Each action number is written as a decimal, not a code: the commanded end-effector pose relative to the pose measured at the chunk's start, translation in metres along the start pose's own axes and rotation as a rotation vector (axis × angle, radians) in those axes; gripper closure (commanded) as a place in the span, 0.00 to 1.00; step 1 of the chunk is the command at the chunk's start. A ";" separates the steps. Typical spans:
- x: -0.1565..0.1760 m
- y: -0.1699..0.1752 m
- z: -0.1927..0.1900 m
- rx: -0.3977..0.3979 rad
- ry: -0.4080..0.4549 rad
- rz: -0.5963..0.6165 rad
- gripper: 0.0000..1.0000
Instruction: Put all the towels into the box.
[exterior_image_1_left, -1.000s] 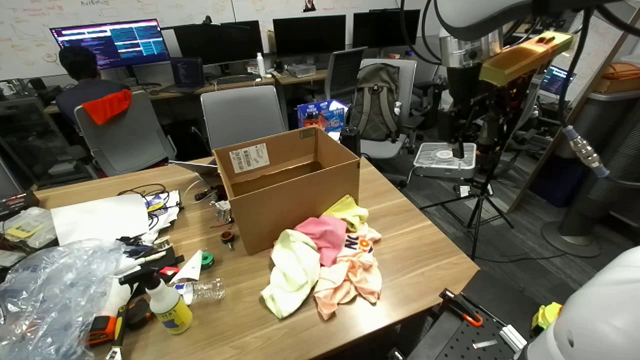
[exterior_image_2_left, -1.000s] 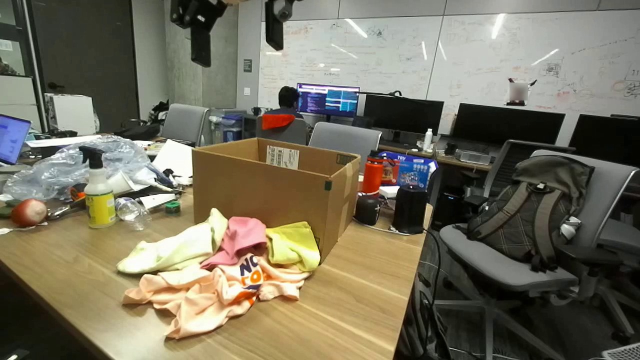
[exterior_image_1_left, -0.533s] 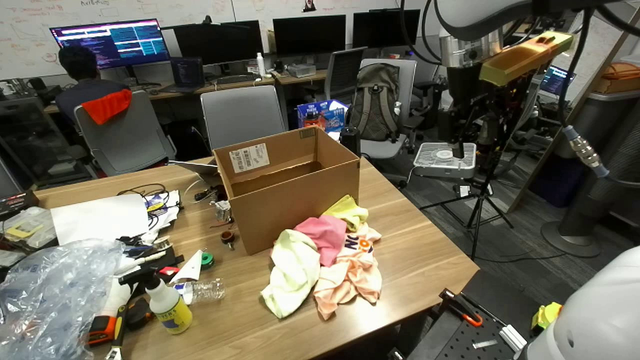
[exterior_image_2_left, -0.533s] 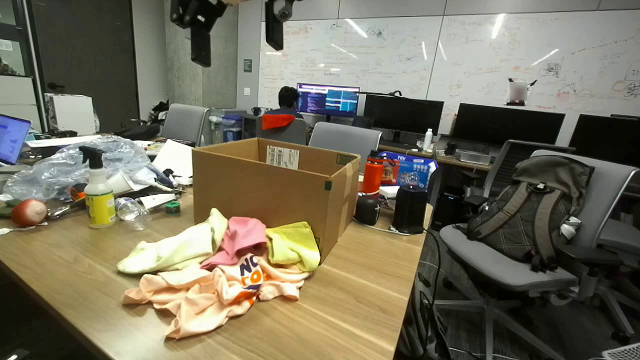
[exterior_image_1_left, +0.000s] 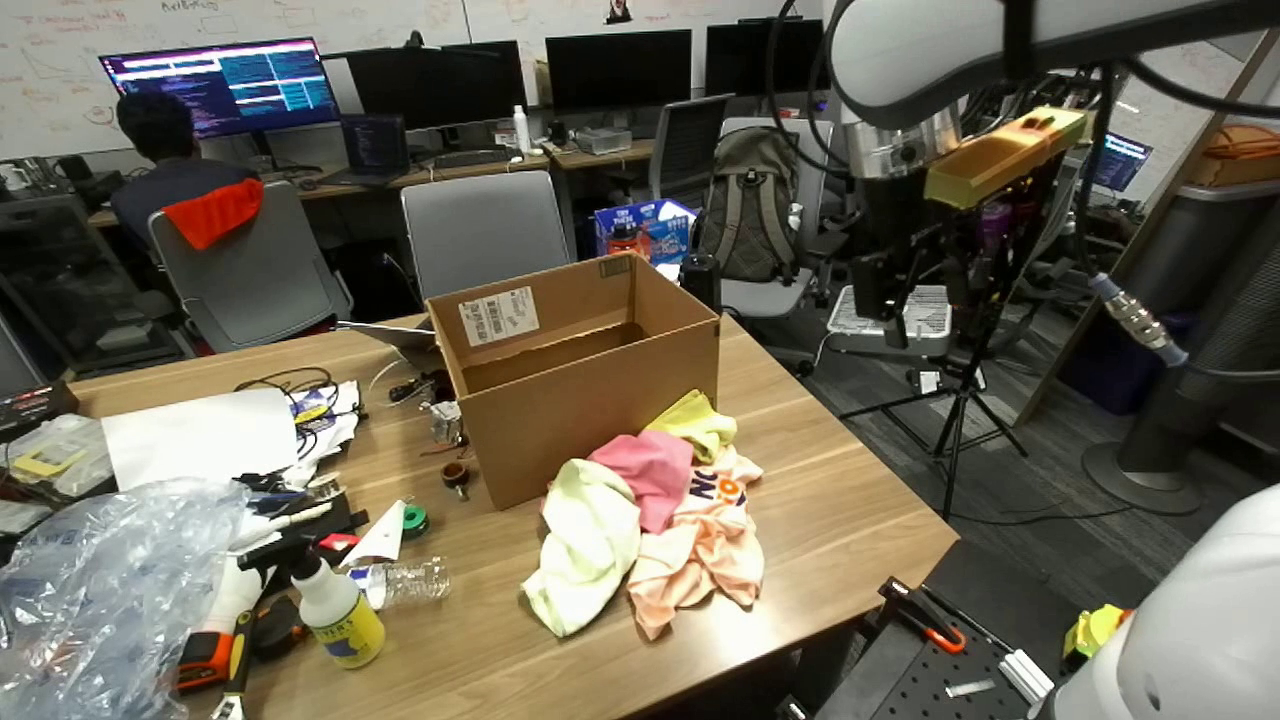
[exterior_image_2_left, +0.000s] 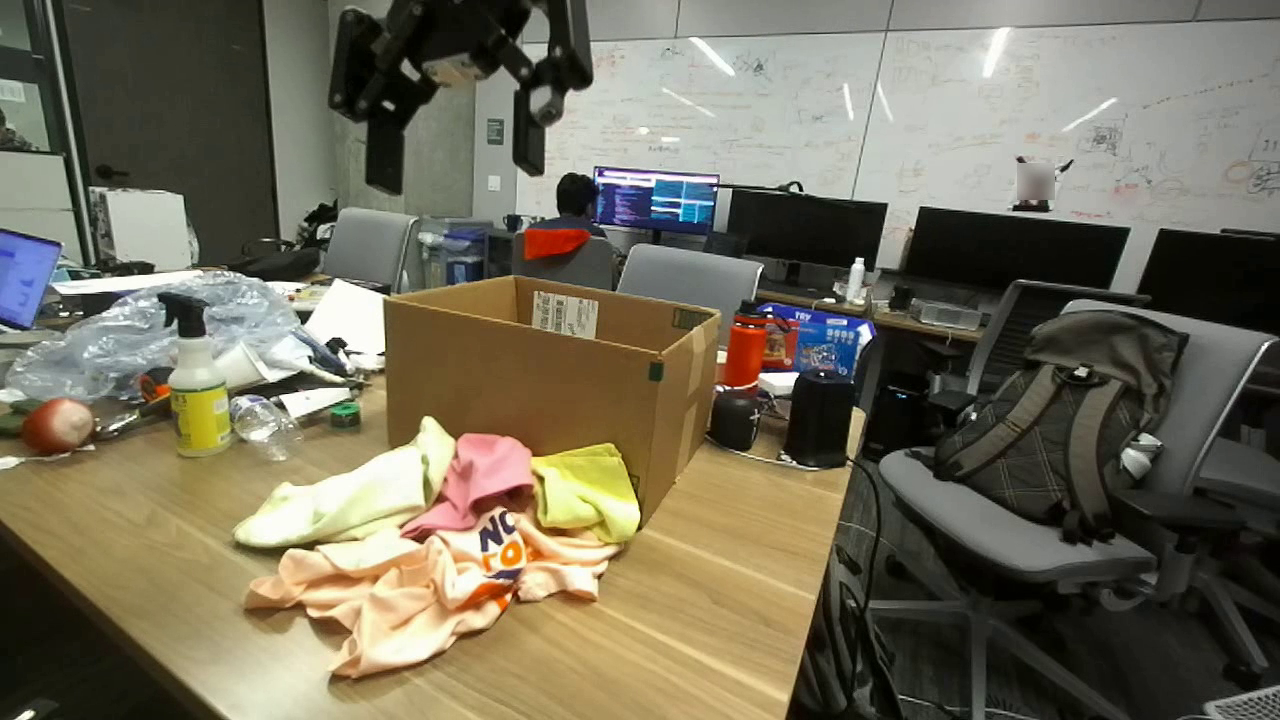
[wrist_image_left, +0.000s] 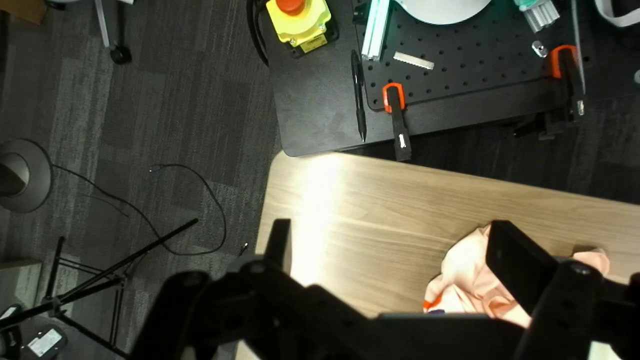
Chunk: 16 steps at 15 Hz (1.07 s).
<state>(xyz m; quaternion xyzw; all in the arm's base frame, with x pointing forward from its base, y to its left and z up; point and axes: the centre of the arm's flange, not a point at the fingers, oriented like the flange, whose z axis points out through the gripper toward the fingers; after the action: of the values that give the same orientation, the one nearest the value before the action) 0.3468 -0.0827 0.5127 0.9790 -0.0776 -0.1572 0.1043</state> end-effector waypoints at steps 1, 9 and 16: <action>0.034 -0.027 0.017 -0.001 -0.030 -0.089 0.00; 0.073 -0.096 0.053 0.025 0.028 -0.105 0.00; 0.093 -0.144 0.090 0.045 0.097 -0.058 0.00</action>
<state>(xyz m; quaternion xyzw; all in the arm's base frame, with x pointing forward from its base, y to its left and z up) 0.4160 0.0048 0.3844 0.9870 -0.0396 -0.1300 0.0854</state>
